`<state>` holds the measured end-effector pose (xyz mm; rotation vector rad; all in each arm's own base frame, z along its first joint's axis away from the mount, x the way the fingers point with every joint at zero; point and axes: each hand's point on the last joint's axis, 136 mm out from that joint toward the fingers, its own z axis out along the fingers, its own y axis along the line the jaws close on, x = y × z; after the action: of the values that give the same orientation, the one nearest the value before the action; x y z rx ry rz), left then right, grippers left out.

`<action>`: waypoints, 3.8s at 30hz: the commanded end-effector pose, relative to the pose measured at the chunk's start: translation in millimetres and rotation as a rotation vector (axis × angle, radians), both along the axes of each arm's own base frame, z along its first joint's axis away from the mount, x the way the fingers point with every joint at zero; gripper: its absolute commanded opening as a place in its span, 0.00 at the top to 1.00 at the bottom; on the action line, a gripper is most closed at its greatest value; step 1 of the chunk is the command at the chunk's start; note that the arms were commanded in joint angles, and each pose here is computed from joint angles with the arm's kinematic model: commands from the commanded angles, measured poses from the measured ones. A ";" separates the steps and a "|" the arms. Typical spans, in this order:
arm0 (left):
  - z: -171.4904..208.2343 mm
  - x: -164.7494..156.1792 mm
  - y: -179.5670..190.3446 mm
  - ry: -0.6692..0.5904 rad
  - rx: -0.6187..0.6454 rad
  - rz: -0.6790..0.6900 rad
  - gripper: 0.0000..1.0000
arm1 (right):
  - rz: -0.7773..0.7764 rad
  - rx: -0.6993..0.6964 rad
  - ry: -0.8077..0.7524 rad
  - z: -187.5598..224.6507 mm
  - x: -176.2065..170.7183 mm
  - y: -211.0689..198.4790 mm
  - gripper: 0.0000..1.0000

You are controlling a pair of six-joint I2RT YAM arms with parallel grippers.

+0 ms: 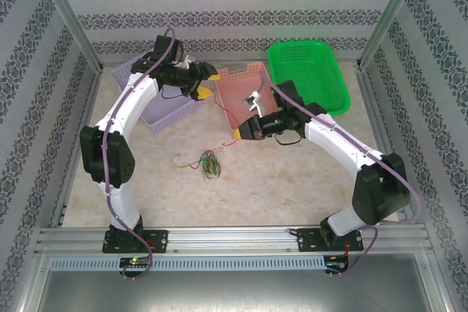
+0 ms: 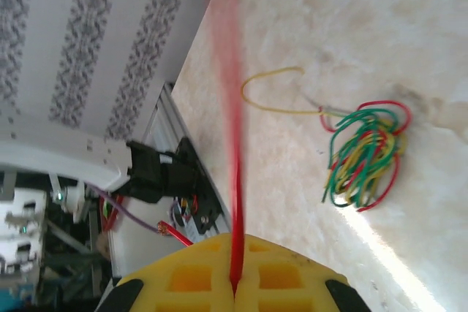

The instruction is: Untangle the cables

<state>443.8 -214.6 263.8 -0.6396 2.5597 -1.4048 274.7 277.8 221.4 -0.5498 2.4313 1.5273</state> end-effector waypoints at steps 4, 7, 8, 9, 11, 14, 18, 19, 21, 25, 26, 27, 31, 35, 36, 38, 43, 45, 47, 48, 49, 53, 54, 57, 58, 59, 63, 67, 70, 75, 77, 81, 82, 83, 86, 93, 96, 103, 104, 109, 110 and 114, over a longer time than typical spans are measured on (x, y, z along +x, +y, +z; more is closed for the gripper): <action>42.3 -18.2 46.1 -0.131 0.224 0.126 0.07 | -0.192 -0.017 0.030 22.4 33.9 -41.1 1.00; 44.4 -25.9 53.9 -0.136 0.266 0.139 0.02 | -0.295 -0.067 0.019 21.9 55.5 -67.6 1.00; 45.3 -28.2 52.9 -0.139 0.262 0.134 0.04 | -0.342 -0.085 0.013 22.0 65.1 -79.6 1.00; 45.1 -30.8 50.8 -0.139 0.251 0.127 0.05 | -0.393 -0.107 0.004 23.1 75.4 -93.0 1.00; 43.6 -37.1 40.7 -0.139 0.217 0.103 0.07 | -0.504 -0.153 -0.010 24.0 97.7 -122.2 1.00; 35.1 -51.7 15.7 -0.130 0.172 0.039 0.09 | -0.659 -0.210 -0.026 25.9 136.6 -165.9 1.00; 18.2 -78.0 -12.2 -0.107 0.155 -0.033 0.11 | -0.777 -0.307 -0.072 23.6 194.2 -215.4 1.00; 14.0 -83.5 -15.9 -0.101 0.155 -0.043 0.11 | -0.792 -0.329 -0.078 21.7 206.5 -223.9 1.00; 3.7 -95.4 -21.6 -0.085 0.153 -0.058 0.12 | -0.841 -0.374 -0.080 15.0 237.1 -247.5 1.00; -10.9 -115.0 -20.4 -0.059 0.173 -0.051 0.14 | -0.889 -0.434 -0.057 -0.9 280.2 -270.6 0.98; -13.8 -119.3 -19.1 -0.053 0.181 -0.049 0.15 | -0.891 -0.453 -0.053 -3.2 284.7 -273.1 0.92; -15.6 -123.2 -17.0 -0.045 0.190 -0.043 0.15 | -0.889 -0.476 -0.028 -13.6 288.5 -275.2 0.83; -22.1 -135.9 -8.8 -0.022 0.216 -0.023 0.16 | -0.861 -0.524 -0.003 -29.8 286.2 -267.6 0.62; -37.4 -146.6 0.8 0.032 0.263 -0.012 0.16 | -0.854 -0.559 -0.045 -19.0 265.8 -257.2 0.58; -42.5 -150.3 3.6 0.051 0.282 -0.015 0.16 | -0.863 -0.566 -0.060 -11.5 257.6 -255.6 0.57; -50.2 -156.6 8.4 0.076 0.311 -0.018 0.16 | -0.880 -0.565 -0.087 1.6 238.8 -249.0 0.57; -81.7 -181.5 23.2 0.155 0.387 -0.026 0.23 | -0.837 -0.569 -0.179 9.4 162.1 -192.0 0.59; -98.9 -192.8 25.6 0.197 0.402 -0.043 0.25 | -0.760 -0.573 -0.191 -4.9 123.6 -157.9 0.59; -117.8 -204.6 25.5 0.249 0.410 -0.061 0.31 | -0.680 -0.562 -0.190 -23.9 83.1 -127.2 0.59; -125.4 -209.9 25.0 0.270 0.416 -0.066 0.33 | -0.628 -0.542 -0.182 -36.2 60.9 -110.9 0.60; -132.7 -213.5 24.1 0.287 0.425 -0.069 0.35 | -0.572 -0.523 -0.176 -48.6 38.6 -94.9 0.60; -153.7 -217.0 14.1 0.302 0.441 -0.091 0.37 | -0.341 -0.409 -0.144 -80.9 -30.8 -40.3 0.60; -159.4 -216.0 11.9 0.304 0.452 -0.097 0.39 | -0.306 -0.415 -0.122 -90.6 -42.6 -33.7 0.61; -176.9 -210.7 7.7 0.301 0.501 -0.120 0.46 | -0.202 -0.406 -0.044 -112.4 -64.3 -11.1 0.64; -183.6 -209.6 6.0 0.299 0.520 -0.132 0.48 | -0.176 -0.417 -0.028 -118.3 -68.1 -4.2 0.65; -190.7 -208.8 5.6 0.303 0.534 -0.141 0.49 | -0.161 -0.422 -0.016 -123.0 -69.7 1.3 0.65; -212.0 -203.8 6.0 0.293 0.570 -0.146 0.52 | -0.148 -0.411 0.046 -137.2 -64.3 20.8 0.65; -217.3 -190.7 3.2 0.243 0.588 -0.149 0.50 | -0.170 -0.399 0.057 -140.0 -57.5 27.6 0.65; -215.4 -185.6 -2.2 0.223 0.586 -0.154 0.48 | -0.179 -0.394 0.057 -139.6 -56.6 27.3 0.66; -204.7 -189.7 -5.9 0.238 0.604 -0.156 0.50 | -0.187 -0.404 0.062 -141.4 -58.6 20.7 0.67; -192.8 -188.9 -4.9 0.222 0.619 -0.141 0.50 | -0.202 -0.402 0.063 -140.6 -57.3 15.8 0.67; -184.5 -193.0 -3.9 0.266 0.611 -0.095 0.40 | -0.231 -0.405 0.064 -139.8 -54.9 4.6 0.67; -183.9 -193.9 -5.0 0.279 0.613 -0.089 0.39 | -0.238 -0.406 0.064 -139.3 -54.4 1.7 0.66; -184.8 -194.4 -6.7 0.292 0.616 -0.086 0.39 | -0.246 -0.406 0.063 -138.8 -53.4 -1.5 0.66; -192.3 -192.4 -12.3 0.331 0.627 -0.074 0.43 | -0.257 -0.406 0.060 -137.1 -52.1 -7.7 0.66; -215.4 -189.7 -21.2 0.395 0.756 -0.160 0.44 | -0.269 -0.408 0.066 -137.3 -53.7 -15.8 0.66; -233.4 -200.8 -12.7 0.439 0.845 -0.212 0.45 | -0.277 -0.406 0.069 -136.6 -54.1 -18.1 0.66; -251.1 -200.9 -9.9 0.401 0.862 -0.233 0.82 | -0.281 -0.404 0.073 -137.1 -54.3 -20.8 0.66; -248.2 -199.1 -10.2 0.387 0.862 -0.232 0.94 | -0.281 -0.403 0.070 -135.9 -53.9 -20.8 0.66; -213.1 -189.3 -17.9 0.253 0.798 -0.258 1.00 | -0.298 -0.391 0.063 -129.7 -49.0 -24.4 0.67; -203.7 -188.3 -25.5 0.204 0.752 -0.300 1.00 | -0.309 -0.379 0.071 -126.9 -46.7 -25.5 0.67; -155.8 -200.3 -74.6 0.006 0.426 -0.536 1.00 | -0.336 -0.290 0.063 -102.2 -34.4 -23.2 0.66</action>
<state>249.4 -251.7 66.6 -0.2526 3.1432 -0.4864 234.9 250.3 96.3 -0.1443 2.7071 0.9929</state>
